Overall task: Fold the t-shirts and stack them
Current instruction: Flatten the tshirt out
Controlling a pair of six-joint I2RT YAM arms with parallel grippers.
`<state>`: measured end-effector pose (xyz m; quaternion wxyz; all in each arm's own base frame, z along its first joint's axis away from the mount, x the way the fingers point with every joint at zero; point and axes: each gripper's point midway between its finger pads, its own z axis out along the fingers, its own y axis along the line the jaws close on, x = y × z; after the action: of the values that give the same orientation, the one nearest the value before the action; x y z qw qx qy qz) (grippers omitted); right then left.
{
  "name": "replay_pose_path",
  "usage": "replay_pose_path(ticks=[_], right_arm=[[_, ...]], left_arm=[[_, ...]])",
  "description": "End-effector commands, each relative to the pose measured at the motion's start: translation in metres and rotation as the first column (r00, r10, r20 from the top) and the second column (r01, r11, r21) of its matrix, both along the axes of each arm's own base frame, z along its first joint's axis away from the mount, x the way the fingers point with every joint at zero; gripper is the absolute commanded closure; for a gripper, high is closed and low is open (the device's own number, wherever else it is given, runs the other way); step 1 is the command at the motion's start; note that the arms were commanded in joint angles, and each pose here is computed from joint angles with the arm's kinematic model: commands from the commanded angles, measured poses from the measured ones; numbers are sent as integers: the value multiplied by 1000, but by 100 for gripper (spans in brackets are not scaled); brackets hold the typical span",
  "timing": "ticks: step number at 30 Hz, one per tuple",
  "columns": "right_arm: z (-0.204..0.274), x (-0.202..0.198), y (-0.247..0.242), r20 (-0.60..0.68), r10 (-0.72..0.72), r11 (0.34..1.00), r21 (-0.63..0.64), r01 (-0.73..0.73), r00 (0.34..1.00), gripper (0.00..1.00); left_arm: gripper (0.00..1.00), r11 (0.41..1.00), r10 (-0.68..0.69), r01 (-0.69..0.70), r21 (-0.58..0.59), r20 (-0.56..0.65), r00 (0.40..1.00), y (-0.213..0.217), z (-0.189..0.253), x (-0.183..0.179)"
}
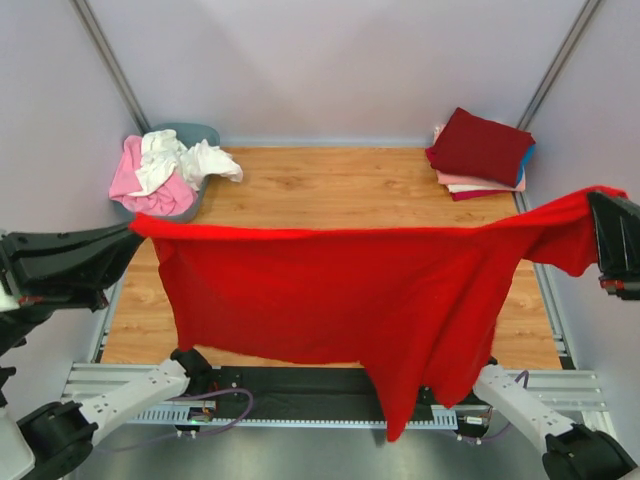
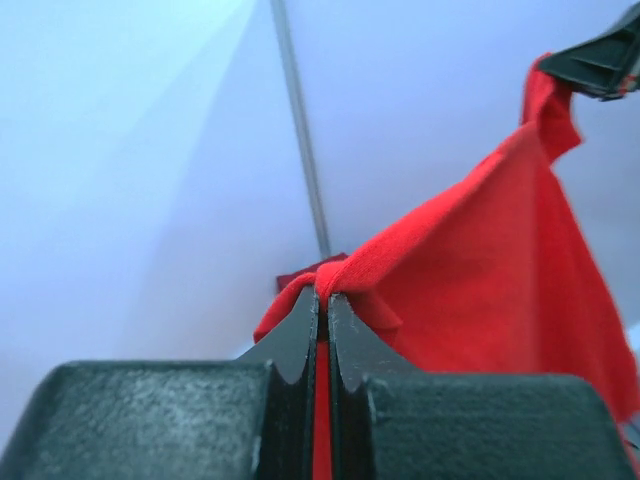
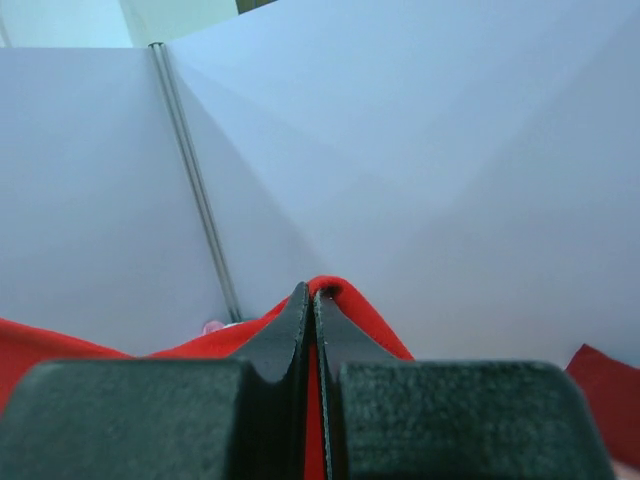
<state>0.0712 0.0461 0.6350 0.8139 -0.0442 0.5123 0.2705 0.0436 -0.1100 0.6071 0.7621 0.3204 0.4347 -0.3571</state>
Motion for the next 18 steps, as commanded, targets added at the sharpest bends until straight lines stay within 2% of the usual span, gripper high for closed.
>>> replay_pose_path(ticks=[1,2,3,4,5,7,8,9,10,11,12,13,14,15,16,17,18], right_arm=[[1,89,12,-71,-122,991,-61,118,990,100],[0,107,16,-85,-135,990,-63,130,987,100],[-7,128,23,-120,-139,988,-80,130,983,100],[-27,172,39,-206,-143,987,-104,124,968,100],[-39,194,48,-254,-139,987,-117,113,957,100],[-70,241,66,-355,-148,984,-150,99,923,100],[-116,291,76,-481,-202,974,-190,123,853,100],[-140,315,80,-533,-226,968,-218,126,815,100],[-164,339,83,-581,-247,963,-235,130,775,100],[-214,382,100,-665,-248,961,-260,93,705,100],[-242,404,111,-706,-230,961,-272,44,669,99],[-264,422,124,-741,-198,963,-269,-13,642,83],[-314,453,141,-808,-181,957,-276,-89,561,51],[-325,462,152,-829,-147,955,-262,-142,540,16],[-383,479,162,-881,-160,946,-267,-187,446,9],[-373,475,165,-882,-138,949,-248,-194,450,1],[-386,475,167,-897,-138,949,-242,-204,421,0]], left_arm=[[100,978,208,-205,46,-60,976,-19,-1,78],[100,963,267,-262,66,-98,959,-21,-7,97],[100,921,388,-374,112,-165,907,-23,-23,135],[100,896,443,-420,145,-205,873,-25,-35,154],[100,845,535,-501,190,-252,807,-22,-54,178],[100,778,627,-547,311,-323,709,-31,-97,226],[100,794,608,-516,322,-421,673,-39,-119,241],[100,734,678,-537,416,-493,545,-25,-166,285],[100,707,702,-526,473,-555,446,-16,-201,304],[100,690,714,-500,523,-605,353,-10,-234,320],[100,664,721,-455,594,-670,179,-3,-291,351],[100,629,729,-418,656,-684,24,23,-327,357],[100,628,721,-375,682,-691,-50,29,-351,365],[98,637,714,-303,708,-691,-112,26,-386,379],[70,632,718,-291,719,-684,-130,28,-398,385],[58,623,724,-277,731,-674,-148,29,-409,388],[51,623,726,-255,740,-668,-164,28,-419,385]])
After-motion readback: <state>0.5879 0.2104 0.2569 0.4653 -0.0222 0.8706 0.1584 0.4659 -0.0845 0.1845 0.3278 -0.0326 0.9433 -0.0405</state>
